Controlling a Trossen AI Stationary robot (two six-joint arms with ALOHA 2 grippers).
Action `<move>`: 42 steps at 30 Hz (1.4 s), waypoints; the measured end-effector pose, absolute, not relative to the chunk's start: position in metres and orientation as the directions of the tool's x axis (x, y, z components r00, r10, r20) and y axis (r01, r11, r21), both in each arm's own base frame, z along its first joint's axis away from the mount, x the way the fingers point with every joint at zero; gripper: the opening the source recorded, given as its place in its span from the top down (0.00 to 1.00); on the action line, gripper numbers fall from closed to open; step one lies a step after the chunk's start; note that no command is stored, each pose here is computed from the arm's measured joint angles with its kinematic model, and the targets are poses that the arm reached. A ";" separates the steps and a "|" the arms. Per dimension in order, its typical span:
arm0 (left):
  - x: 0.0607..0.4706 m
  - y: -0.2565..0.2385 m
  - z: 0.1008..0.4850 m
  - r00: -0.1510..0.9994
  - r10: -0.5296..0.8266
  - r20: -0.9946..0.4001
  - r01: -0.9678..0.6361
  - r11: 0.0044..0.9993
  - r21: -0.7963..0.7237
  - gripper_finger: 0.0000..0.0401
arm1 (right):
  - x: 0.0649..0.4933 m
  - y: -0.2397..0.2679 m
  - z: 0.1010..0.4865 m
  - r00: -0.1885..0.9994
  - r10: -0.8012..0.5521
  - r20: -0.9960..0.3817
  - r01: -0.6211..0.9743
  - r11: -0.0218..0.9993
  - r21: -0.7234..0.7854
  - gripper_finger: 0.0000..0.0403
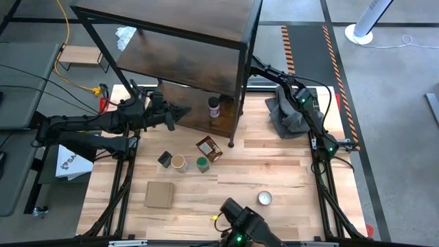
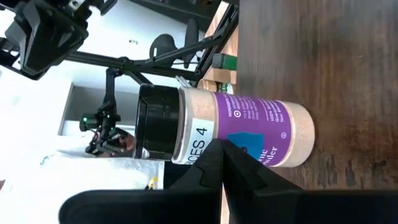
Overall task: Shelf spices
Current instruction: Remove the black seasoning bottle from the shelf
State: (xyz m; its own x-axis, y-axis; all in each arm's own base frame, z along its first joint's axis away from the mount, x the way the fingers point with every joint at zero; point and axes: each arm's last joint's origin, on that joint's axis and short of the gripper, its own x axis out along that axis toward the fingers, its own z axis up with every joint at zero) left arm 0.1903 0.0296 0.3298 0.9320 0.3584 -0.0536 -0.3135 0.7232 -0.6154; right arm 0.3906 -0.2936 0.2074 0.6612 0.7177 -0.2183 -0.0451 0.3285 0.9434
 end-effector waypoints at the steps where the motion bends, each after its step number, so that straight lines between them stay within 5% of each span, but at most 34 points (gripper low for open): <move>1: 0.190 0.030 0.330 0.932 0.359 -0.056 -0.315 0.723 -0.615 0.98 | 0.392 -0.291 0.207 0.657 0.722 -0.218 -0.047 0.328 0.944 1.00; 25: 0.190 0.029 0.323 0.936 0.330 -0.119 -0.335 0.741 -0.582 0.98 | 0.431 -0.229 0.211 0.543 0.811 -0.219 -0.138 0.344 0.929 1.00; 35: 0.188 0.032 0.321 0.883 0.449 -0.140 -0.456 0.743 -0.489 0.96 | 0.383 -0.277 0.266 0.673 0.593 -0.443 -0.028 0.618 0.786 1.00; 42: 0.196 0.030 0.310 0.881 0.417 -0.221 -0.472 0.777 -0.415 0.80 | 0.332 -0.300 0.323 0.756 0.384 -0.529 0.087 0.743 0.664 1.00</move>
State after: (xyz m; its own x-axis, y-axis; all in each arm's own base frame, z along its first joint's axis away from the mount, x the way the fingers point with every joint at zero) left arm 0.1960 0.0300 0.3099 0.8814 0.4172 -0.2214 -0.4723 0.7774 -0.4155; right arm 0.3316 -0.2999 0.3228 0.7564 0.3841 -0.5294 0.0873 0.7428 0.6638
